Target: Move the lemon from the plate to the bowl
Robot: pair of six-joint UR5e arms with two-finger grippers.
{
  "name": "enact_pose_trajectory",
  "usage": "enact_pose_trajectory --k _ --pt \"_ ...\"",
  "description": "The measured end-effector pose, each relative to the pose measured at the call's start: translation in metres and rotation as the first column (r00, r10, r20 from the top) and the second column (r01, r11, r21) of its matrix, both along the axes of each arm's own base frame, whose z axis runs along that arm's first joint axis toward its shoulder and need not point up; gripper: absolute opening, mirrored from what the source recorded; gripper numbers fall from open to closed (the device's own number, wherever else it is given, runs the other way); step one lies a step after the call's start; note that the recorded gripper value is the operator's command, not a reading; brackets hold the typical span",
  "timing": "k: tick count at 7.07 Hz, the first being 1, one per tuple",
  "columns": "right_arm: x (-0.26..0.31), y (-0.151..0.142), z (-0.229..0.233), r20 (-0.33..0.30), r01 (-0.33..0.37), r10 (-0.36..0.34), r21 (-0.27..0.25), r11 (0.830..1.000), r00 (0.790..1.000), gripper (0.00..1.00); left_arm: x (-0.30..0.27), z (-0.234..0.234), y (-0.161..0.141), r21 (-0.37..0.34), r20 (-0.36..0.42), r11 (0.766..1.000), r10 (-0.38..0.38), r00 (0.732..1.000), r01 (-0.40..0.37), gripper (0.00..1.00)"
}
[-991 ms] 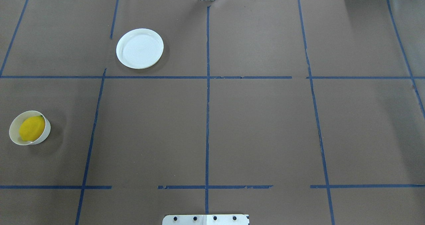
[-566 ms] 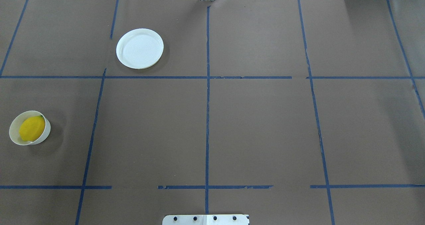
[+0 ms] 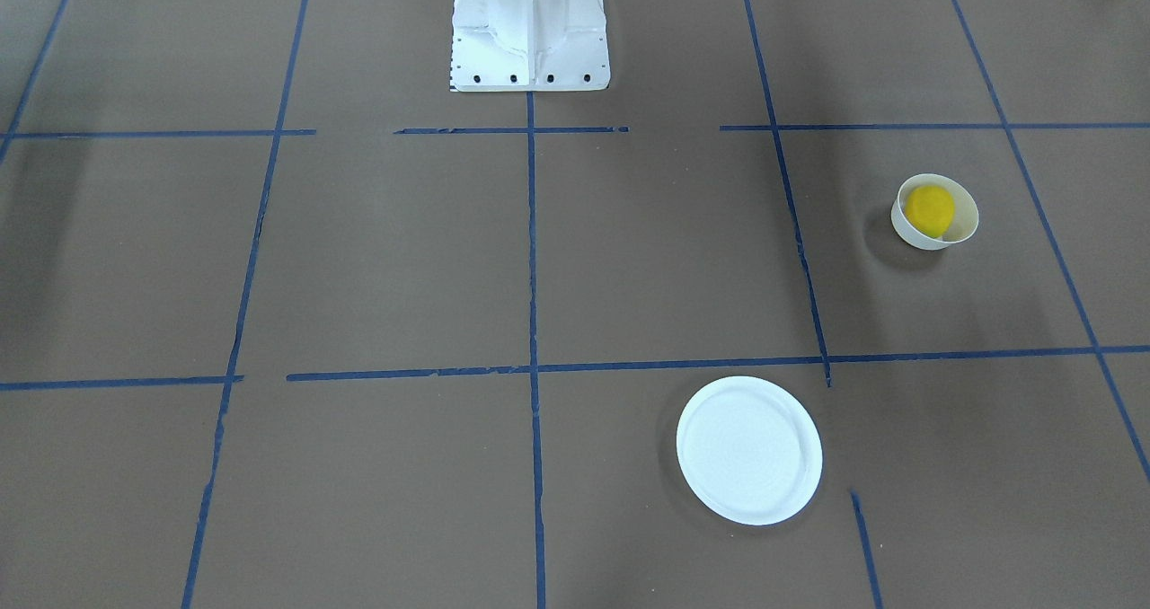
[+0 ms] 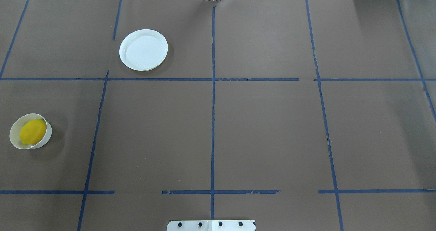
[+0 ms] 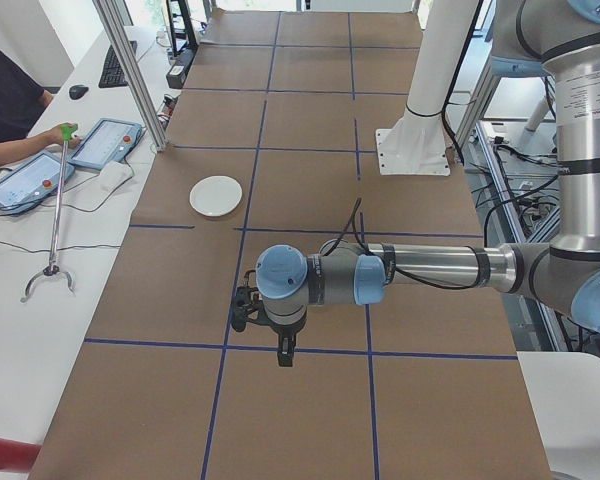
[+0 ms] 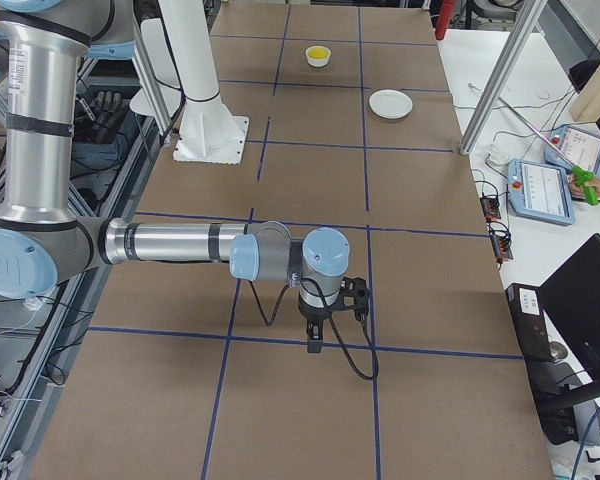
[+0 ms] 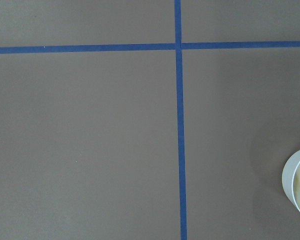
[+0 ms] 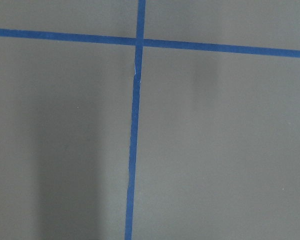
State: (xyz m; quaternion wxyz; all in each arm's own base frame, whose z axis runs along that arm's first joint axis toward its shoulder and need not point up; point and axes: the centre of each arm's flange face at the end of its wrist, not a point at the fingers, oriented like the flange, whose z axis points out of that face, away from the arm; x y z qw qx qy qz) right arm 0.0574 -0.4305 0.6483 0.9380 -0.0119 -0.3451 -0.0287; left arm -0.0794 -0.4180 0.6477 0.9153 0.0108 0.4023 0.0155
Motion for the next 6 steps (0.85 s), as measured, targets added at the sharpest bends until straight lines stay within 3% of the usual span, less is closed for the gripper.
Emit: enact_pose_trajectory --k 6 --pt "0.0000 0.0000 0.0000 0.001 0.000 0.000 0.000 1.000 1.000 1.00 0.0000 -0.0021 -0.0013 0.001 0.000 1.000 -0.001 1.000 0.001 1.00"
